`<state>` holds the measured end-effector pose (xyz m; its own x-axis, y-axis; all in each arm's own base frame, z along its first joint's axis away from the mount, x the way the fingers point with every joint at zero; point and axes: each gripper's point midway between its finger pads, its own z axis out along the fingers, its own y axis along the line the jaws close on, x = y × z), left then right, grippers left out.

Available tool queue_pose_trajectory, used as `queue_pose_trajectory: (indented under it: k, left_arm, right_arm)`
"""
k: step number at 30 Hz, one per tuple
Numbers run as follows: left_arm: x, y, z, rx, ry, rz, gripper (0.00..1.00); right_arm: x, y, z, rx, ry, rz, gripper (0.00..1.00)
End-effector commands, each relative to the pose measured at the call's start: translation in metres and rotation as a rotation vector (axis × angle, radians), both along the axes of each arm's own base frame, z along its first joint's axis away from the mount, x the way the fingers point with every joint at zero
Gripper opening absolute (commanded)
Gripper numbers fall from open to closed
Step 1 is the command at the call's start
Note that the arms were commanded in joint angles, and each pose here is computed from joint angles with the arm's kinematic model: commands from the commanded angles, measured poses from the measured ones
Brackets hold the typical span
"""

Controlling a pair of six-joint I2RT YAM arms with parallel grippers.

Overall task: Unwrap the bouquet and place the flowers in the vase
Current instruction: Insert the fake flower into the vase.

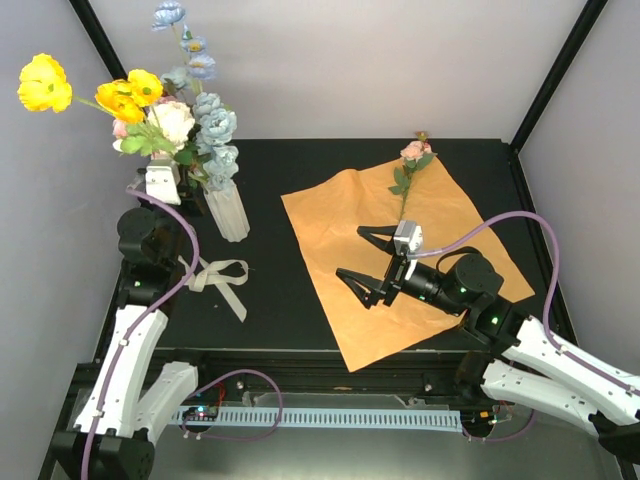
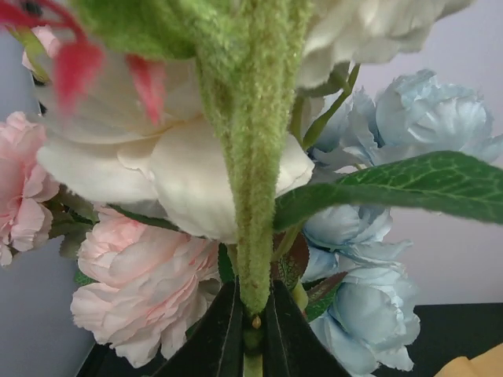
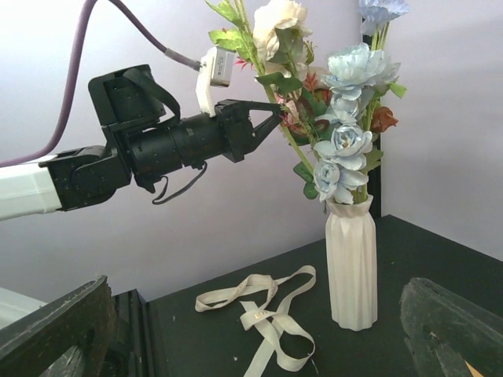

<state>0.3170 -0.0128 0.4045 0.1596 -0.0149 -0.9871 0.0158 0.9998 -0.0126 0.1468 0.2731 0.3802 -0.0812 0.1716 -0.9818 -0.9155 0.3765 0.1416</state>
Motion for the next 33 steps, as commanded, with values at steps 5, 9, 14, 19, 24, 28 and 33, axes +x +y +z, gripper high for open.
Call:
queue_pose_trajectory:
  k: [5, 9, 14, 19, 24, 28, 33]
  left_arm:
    - [0.021, -0.007, -0.039, -0.032, 0.099, -0.054, 0.02]
    - [0.029, -0.008, -0.065, -0.056, 0.16, -0.055, 0.01]
    - [0.034, -0.006, -0.088, -0.058, 0.226, -0.043, 0.02]
    - [0.042, -0.006, -0.113, -0.071, 0.287, -0.041, 0.02]
    - [0.045, -0.013, -0.137, -0.105, 0.373, -0.074, 0.02]
    - [0.045, -0.014, -0.156, -0.128, 0.451, -0.076, 0.02]
    - [0.042, -0.012, -0.163, -0.15, 0.492, -0.06, 0.02]
  right_arm:
    - [-0.002, 0.001, 0.014, 0.028, -0.015, 0.009, 1.0]
    - [-0.001, 0.003, 0.015, 0.029, -0.008, 0.017, 1.0]
    - [0.0, 0.005, 0.014, 0.023, -0.005, 0.017, 1.0]
    - [0.001, 0.007, 0.014, 0.024, -0.005, 0.019, 1.0]
    - [0.002, 0.007, 0.011, 0.019, 0.005, 0.016, 1.0]
    - [0.003, 0.007, 0.007, 0.018, 0.019, 0.008, 1.0]
    - [0.004, 0.006, 0.005, 0.014, 0.024, 0.005, 1.0]
